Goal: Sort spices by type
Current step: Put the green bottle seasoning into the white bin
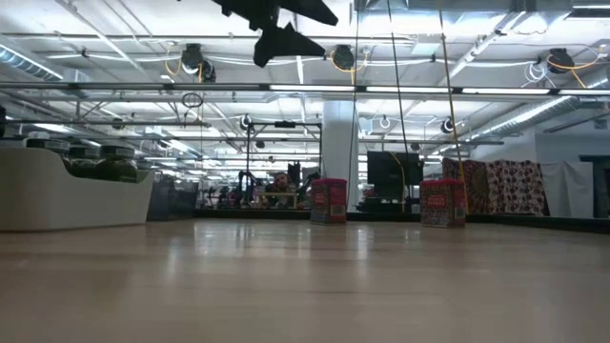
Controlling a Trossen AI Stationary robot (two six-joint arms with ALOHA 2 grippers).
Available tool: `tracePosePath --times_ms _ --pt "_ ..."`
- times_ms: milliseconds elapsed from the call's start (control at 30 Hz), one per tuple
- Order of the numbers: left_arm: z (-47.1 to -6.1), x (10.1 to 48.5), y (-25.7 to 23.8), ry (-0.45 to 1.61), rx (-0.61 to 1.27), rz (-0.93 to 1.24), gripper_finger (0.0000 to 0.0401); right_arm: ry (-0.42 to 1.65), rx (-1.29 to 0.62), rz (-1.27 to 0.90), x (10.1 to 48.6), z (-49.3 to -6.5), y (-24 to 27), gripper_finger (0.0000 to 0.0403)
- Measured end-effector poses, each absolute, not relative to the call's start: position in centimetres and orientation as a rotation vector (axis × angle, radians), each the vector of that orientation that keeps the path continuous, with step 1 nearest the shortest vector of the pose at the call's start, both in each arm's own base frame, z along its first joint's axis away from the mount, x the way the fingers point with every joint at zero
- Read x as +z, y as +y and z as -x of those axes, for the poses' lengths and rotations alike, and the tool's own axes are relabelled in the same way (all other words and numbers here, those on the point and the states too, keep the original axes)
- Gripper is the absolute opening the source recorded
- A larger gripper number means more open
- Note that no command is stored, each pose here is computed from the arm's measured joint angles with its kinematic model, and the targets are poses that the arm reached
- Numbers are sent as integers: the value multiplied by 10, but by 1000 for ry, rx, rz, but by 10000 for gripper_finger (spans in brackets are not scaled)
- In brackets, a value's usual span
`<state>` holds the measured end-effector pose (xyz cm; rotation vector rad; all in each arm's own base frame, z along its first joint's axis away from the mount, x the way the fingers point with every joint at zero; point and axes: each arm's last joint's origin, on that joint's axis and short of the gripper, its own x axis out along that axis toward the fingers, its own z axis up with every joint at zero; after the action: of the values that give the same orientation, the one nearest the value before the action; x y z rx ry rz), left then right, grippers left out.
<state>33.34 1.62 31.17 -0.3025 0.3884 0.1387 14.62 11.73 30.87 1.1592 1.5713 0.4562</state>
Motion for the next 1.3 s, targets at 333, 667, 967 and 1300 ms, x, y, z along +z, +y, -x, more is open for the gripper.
tracePosePath --times_ms 333,667,967,1300 --pt "-334 316 26 343 157 285 266 1519 328 -794 361 -132 120 8" --pt "-335 318 31 317 137 294 267 1652 536 -372 341 -131 173 23" --pt "-335 318 31 323 132 267 267 1740 585 -234 326 -124 194 115" --pt "-335 318 30 327 115 270 267 1669 471 23 303 -132 207 269"
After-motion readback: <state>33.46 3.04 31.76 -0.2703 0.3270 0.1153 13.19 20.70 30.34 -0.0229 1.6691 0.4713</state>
